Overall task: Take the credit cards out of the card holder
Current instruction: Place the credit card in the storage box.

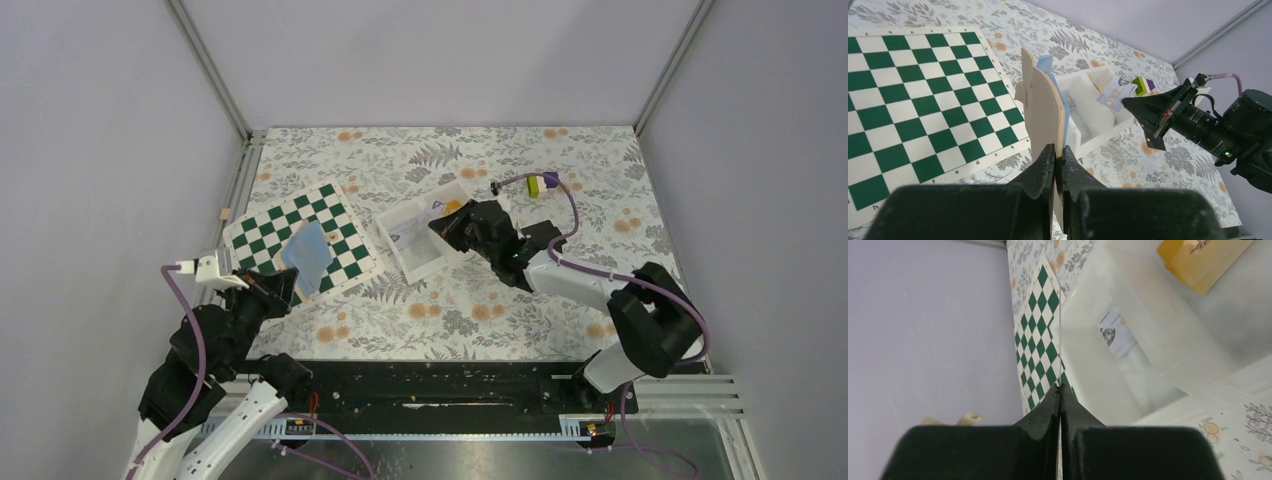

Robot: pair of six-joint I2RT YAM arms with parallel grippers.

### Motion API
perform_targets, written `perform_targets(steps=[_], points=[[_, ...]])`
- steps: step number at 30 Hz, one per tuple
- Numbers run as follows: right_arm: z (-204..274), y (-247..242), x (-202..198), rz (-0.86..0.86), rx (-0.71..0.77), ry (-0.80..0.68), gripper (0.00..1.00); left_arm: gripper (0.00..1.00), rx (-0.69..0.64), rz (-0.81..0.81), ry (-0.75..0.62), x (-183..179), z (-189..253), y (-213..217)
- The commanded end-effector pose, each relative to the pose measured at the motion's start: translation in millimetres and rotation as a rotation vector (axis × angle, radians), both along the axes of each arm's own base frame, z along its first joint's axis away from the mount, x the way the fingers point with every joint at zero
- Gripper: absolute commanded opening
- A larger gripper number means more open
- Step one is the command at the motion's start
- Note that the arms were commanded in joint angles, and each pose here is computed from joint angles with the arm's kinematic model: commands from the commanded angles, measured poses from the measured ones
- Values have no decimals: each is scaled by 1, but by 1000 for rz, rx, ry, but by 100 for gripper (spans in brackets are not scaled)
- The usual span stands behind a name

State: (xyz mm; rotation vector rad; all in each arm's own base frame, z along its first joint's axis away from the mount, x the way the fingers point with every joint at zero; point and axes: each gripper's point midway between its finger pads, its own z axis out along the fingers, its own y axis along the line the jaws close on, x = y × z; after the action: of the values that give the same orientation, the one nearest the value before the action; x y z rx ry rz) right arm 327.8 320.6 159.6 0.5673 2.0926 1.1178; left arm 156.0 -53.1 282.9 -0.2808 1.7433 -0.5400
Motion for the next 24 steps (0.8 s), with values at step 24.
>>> perform_targets(steps=[24], points=[[-34,43,38,-408,223,99,0,0,42,-53,-154,-3,17,-1]])
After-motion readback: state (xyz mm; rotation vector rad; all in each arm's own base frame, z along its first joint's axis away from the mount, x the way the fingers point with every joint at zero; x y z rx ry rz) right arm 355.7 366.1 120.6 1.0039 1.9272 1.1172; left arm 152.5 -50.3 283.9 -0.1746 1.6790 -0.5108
